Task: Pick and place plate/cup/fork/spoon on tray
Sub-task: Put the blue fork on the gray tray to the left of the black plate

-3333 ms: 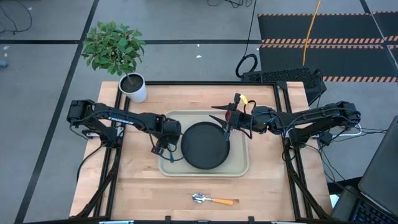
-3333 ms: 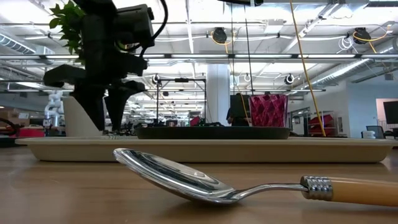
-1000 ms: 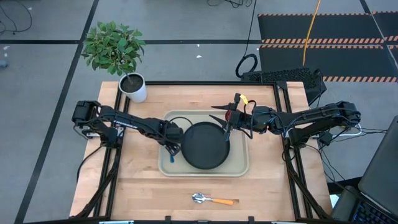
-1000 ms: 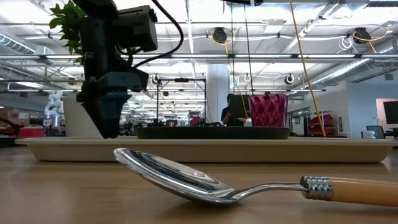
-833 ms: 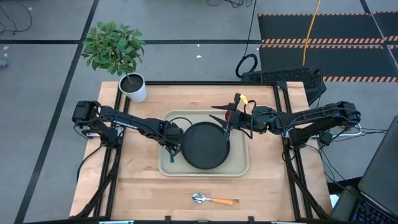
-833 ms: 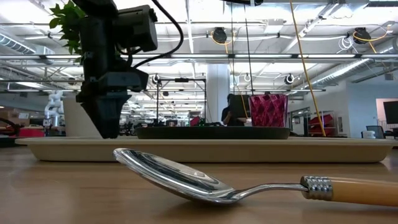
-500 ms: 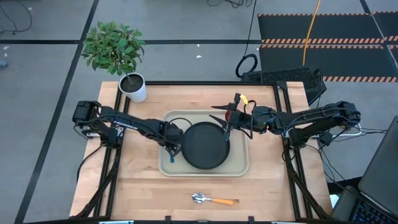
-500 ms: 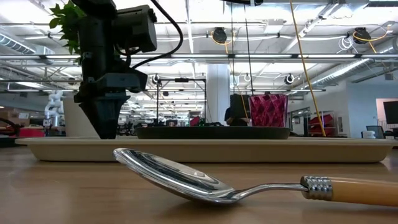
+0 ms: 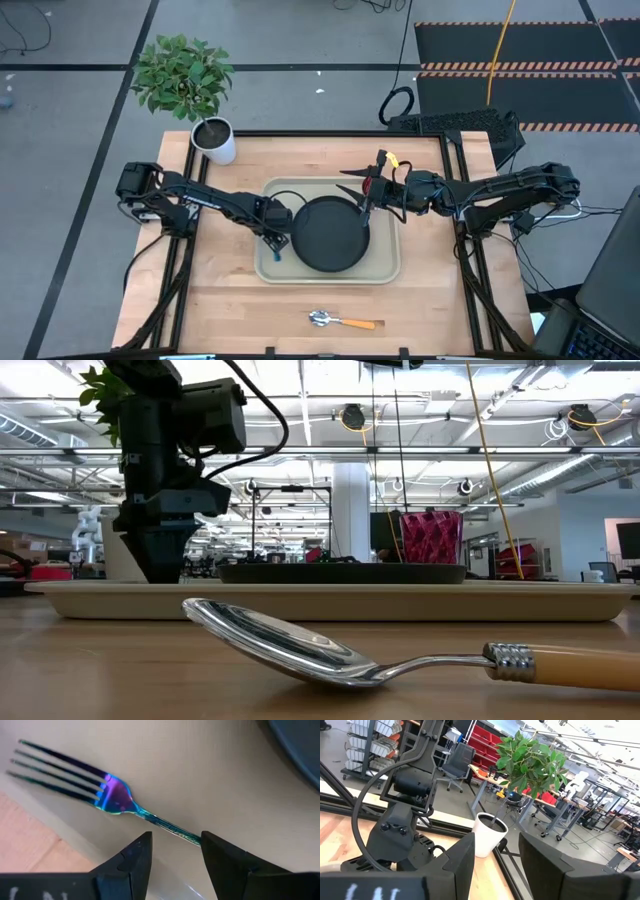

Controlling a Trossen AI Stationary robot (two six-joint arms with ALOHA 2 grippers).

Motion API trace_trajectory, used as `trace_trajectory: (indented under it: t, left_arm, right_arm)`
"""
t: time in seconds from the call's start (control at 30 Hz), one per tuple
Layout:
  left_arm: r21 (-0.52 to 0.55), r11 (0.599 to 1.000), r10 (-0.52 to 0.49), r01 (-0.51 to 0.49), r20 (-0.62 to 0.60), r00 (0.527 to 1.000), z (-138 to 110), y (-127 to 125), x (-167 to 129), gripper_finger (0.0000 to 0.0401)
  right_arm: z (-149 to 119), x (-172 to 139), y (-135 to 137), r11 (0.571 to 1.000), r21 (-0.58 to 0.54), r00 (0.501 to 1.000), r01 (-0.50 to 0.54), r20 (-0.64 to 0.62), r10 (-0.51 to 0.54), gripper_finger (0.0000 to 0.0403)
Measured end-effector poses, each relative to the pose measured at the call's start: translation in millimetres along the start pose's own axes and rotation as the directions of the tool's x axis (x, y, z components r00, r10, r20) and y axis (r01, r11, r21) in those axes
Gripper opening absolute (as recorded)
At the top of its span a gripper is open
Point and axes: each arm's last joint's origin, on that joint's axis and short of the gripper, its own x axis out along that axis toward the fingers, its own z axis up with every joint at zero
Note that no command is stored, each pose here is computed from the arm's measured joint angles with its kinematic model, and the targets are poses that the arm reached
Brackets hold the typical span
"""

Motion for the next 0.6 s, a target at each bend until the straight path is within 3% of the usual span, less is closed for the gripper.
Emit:
trace_trajectory:
  t: [0.6]
  left_arm:
    - [0.117,0.993,-0.001,0.001,0.001,1.000,0.1,-0.1,0.0,0.0172]
  right_arm:
    - [0.0,0.0,0.0,1.000,0.000,1.000,0.000,0.000,0.000,0.0148]
